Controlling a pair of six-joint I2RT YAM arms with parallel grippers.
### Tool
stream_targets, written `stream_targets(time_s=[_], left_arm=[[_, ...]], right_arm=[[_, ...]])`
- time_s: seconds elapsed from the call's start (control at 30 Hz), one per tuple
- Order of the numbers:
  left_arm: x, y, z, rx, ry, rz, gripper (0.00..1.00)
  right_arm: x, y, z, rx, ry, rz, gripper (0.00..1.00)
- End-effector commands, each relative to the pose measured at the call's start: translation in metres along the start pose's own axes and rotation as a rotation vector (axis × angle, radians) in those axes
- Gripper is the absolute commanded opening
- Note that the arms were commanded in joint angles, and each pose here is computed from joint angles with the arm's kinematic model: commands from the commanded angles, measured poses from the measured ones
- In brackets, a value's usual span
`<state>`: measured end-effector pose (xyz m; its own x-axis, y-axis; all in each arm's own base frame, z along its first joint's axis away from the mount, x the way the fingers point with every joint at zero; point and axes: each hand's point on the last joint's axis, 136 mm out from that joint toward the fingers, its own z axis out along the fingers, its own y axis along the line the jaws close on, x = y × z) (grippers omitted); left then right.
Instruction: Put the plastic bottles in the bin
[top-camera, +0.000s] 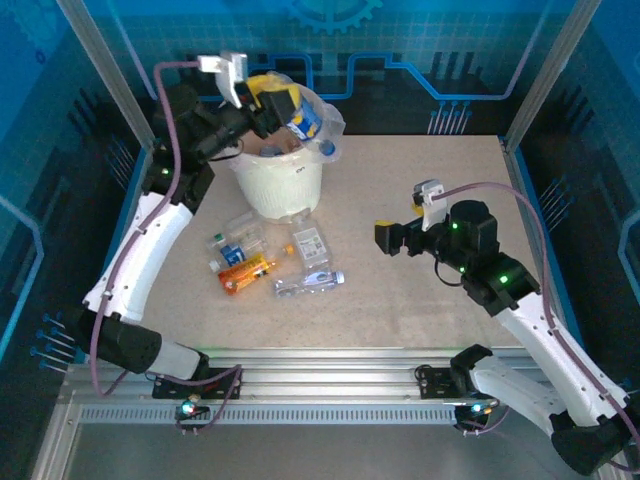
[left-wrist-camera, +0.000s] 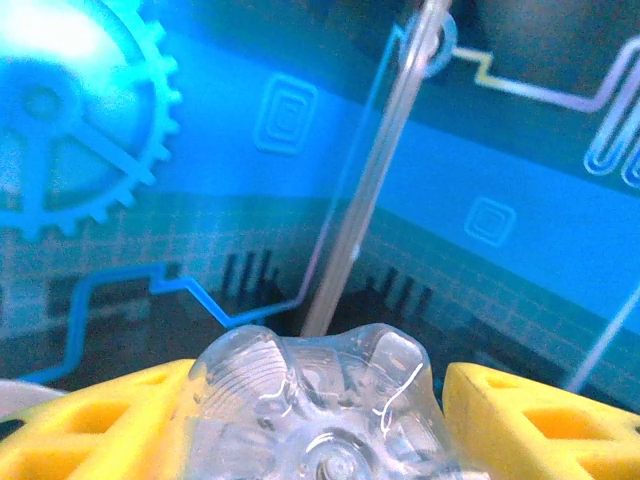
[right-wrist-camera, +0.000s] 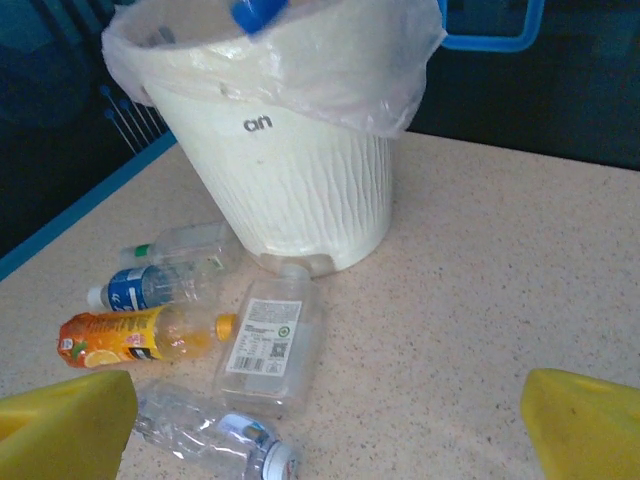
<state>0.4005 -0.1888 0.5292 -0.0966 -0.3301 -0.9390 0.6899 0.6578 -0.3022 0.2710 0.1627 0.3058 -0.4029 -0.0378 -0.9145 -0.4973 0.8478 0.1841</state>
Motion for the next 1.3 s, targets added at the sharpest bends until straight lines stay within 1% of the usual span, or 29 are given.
stream_targets(time_s=[0.0,0.2,0.33,0.47,0.63,0.8,1.1,1.27], left_arm=[[-0.024,0.024,-0.002,-0.078,-0.065,0.032,0.04],[-0.041,0.06,0.002,-0.174,-0.115,0.096,0.05],[-0.039,0.079,0.013,-0.221,-0.107,0.142,0.05],[-0.029,0.097,0.029,-0.235,-0.075,0.16,0.05],[-0.007,0.114,0.047,-0.227,-0.003,0.131,0.08],[0.022,0.128,0.055,-0.239,0.098,0.106,0.08],[0.074,0.146,0.056,-0.255,0.307,0.076,0.09],[0.095,0.155,0.058,-0.262,0.384,0.062,0.12]], right_arm=[[0.006,-0.006,0.004,0.042,0.022,0.021,1.0],[0.012,-0.017,0.011,0.098,0.045,0.036,1.0],[0.015,-0.025,0.012,0.144,0.054,0.05,1.0],[0.015,-0.027,0.011,0.152,0.053,0.057,1.0],[0.016,-0.028,0.008,0.163,0.054,0.066,1.0],[0.018,-0.031,0.006,0.176,0.053,0.07,1.0],[0.022,-0.033,0.01,0.188,0.066,0.075,1.0],[0.024,-0.033,0.014,0.186,0.079,0.081,1.0]])
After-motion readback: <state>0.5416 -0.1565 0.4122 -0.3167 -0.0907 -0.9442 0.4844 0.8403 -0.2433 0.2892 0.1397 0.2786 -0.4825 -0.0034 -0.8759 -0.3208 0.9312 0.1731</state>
